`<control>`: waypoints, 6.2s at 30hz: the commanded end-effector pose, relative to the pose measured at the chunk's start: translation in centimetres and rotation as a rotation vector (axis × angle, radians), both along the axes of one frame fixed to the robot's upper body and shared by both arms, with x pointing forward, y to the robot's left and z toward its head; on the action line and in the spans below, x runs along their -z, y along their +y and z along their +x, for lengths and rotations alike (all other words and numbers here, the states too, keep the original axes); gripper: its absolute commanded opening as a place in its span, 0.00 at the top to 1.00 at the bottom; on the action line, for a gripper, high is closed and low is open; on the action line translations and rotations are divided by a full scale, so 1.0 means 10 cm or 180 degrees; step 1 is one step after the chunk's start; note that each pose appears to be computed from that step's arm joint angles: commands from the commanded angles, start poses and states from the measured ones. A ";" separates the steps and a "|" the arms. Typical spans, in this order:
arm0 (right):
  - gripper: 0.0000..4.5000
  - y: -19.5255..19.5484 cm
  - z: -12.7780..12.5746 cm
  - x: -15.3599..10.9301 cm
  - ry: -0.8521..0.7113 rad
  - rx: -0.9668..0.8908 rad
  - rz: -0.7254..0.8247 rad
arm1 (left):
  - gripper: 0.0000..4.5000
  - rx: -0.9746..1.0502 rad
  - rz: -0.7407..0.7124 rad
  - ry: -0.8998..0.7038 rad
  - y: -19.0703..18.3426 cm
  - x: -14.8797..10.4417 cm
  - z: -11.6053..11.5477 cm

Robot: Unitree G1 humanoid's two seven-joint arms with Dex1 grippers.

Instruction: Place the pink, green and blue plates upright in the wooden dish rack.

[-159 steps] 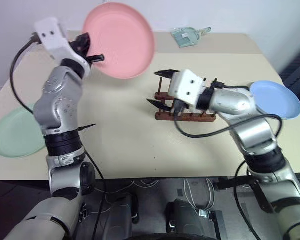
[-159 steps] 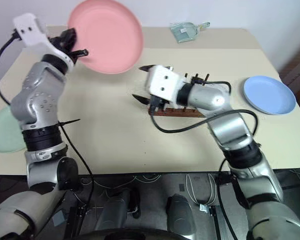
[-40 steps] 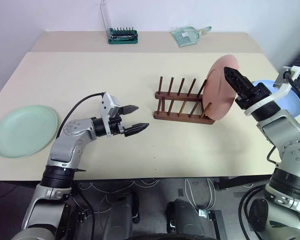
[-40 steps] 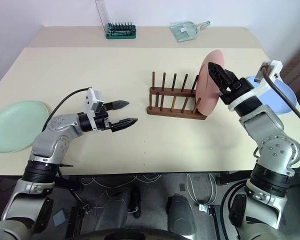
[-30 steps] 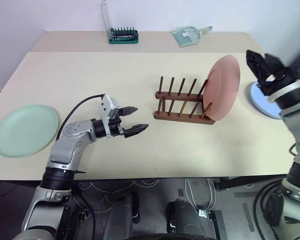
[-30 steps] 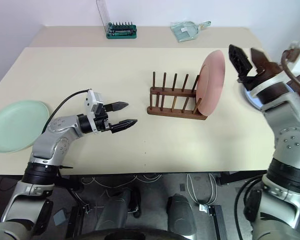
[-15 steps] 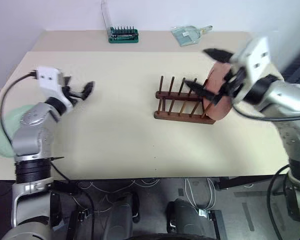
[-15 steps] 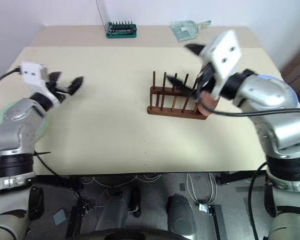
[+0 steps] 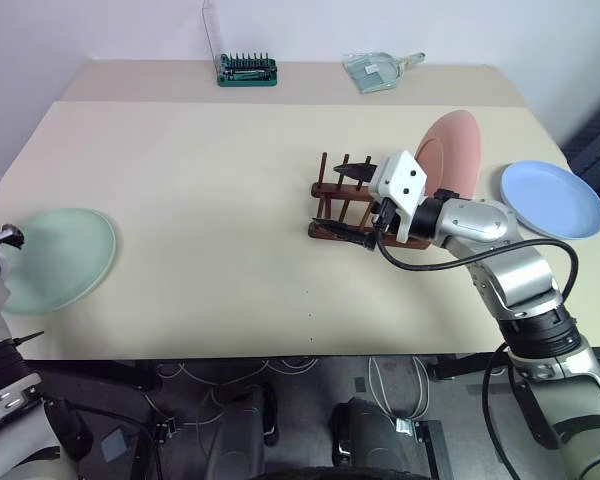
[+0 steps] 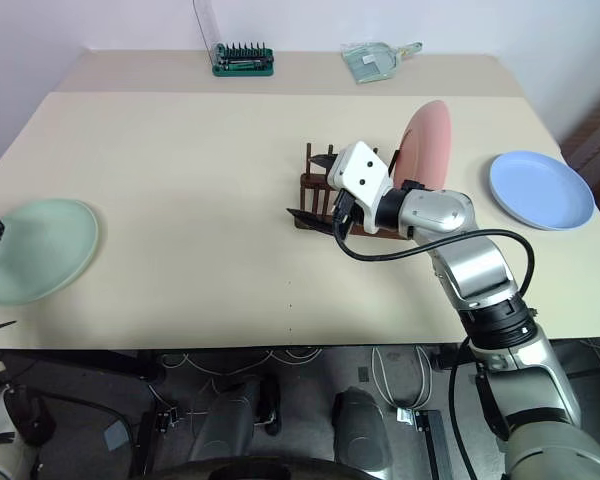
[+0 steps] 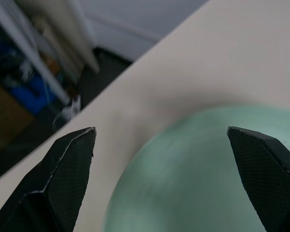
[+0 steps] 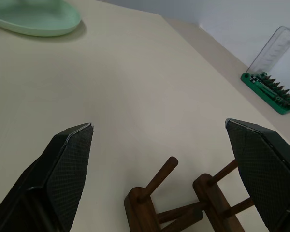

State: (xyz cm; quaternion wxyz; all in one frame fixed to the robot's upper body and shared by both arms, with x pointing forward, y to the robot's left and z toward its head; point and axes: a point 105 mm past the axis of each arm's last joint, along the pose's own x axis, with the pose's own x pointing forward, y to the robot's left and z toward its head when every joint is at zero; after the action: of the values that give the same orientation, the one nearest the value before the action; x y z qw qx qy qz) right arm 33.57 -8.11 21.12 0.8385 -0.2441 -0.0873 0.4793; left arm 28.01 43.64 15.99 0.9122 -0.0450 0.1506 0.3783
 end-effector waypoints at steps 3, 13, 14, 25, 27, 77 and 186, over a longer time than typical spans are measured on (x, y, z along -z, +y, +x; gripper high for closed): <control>0.01 0.05 -0.03 -0.09 -0.0165 -0.0077 0.0060 | 0.00 -0.0210 -0.0225 0.0075 0.03 0.07 -0.21; 0.01 0.04 -0.02 -0.05 -0.0152 -0.0040 0.0089 | 0.00 -0.0384 -0.0727 0.0008 -0.06 0.29 -0.28; 0.00 0.03 -0.02 -0.05 -0.0157 -0.0035 0.0085 | 0.06 -0.0367 -0.0800 -0.0015 -0.08 0.31 -0.27; 0.00 0.04 -0.02 -0.04 -0.0171 -0.0019 0.0080 | 0.99 0.0029 -0.0888 -0.0399 -0.49 0.14 0.03; 0.00 0.03 -0.02 -0.04 -0.0175 -0.0013 0.0079 | 0.99 0.0163 -0.0843 -0.0433 -0.57 0.10 0.10; 0.99 0.45 0.37 -0.13 -0.2307 0.0427 -0.1313 | 1.00 0.3518 -0.0261 -0.2203 -3.05 -1.52 1.09; 0.00 -0.66 -0.45 -0.84 -0.0123 0.0850 0.1167 | 0.00 0.5672 0.0142 -0.1179 -3.17 0.00 0.47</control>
State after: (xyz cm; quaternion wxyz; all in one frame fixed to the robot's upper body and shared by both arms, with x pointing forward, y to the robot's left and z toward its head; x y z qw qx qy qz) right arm 30.58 -14.83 26.79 0.9378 -0.0655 -0.0950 0.3276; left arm 32.97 12.25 15.18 0.8819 0.0378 -0.0066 -0.4698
